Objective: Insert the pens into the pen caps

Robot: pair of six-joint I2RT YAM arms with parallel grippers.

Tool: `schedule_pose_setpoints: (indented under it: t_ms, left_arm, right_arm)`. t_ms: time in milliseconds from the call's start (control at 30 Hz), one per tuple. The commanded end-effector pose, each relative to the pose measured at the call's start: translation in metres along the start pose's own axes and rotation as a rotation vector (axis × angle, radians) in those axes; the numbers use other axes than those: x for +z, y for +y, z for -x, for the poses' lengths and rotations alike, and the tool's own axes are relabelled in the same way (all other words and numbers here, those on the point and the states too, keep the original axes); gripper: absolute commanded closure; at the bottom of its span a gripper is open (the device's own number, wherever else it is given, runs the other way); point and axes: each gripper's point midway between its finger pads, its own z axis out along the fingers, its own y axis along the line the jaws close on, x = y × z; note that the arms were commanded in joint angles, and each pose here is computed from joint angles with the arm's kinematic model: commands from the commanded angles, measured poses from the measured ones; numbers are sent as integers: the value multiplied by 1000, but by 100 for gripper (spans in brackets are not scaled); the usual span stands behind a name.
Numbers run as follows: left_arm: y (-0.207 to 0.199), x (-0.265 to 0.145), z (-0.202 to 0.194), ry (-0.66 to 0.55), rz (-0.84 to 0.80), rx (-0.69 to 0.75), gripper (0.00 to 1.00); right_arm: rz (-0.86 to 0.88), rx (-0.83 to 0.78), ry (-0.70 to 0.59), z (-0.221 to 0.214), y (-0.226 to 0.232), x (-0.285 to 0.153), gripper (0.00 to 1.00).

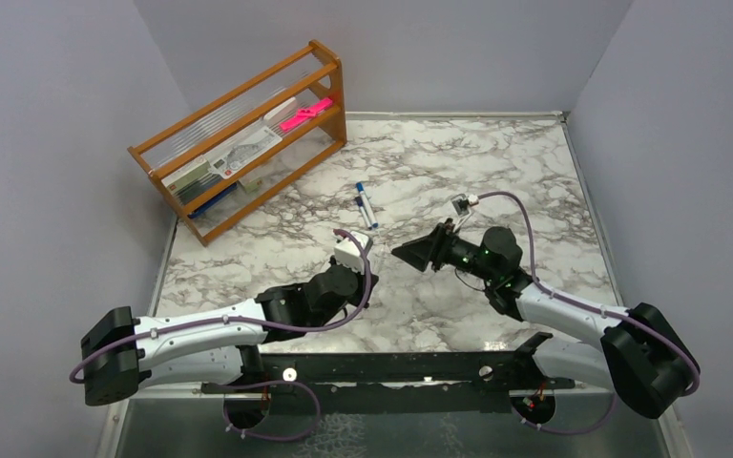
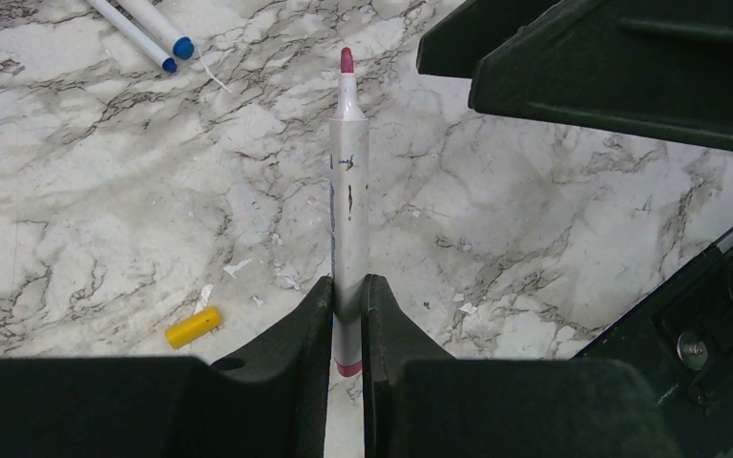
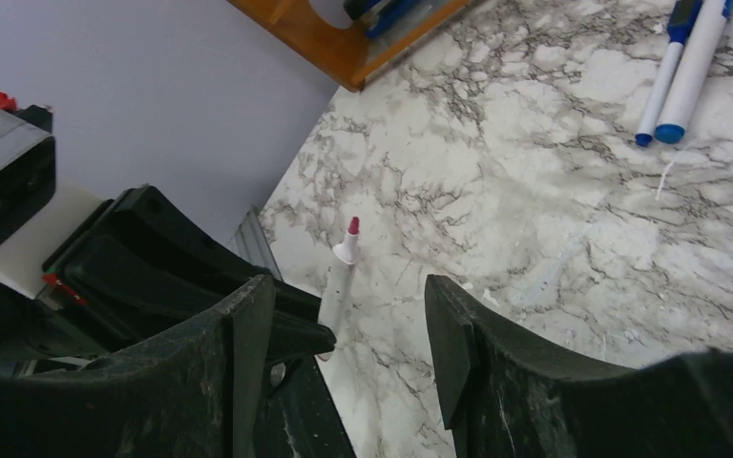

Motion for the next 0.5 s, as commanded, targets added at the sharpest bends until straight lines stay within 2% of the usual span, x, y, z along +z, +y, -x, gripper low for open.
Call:
schedule_pose_setpoints:
  t_ms: [0,467]
  left_arm:
    - [-7,5,10,-47,-8,-30,100]
    - [-27,9,27,-84,-77,-30,100]
  right_arm:
    - [138,-31,-50,24,34,3,39]
    - [137,-86,21,15,34,31,38]
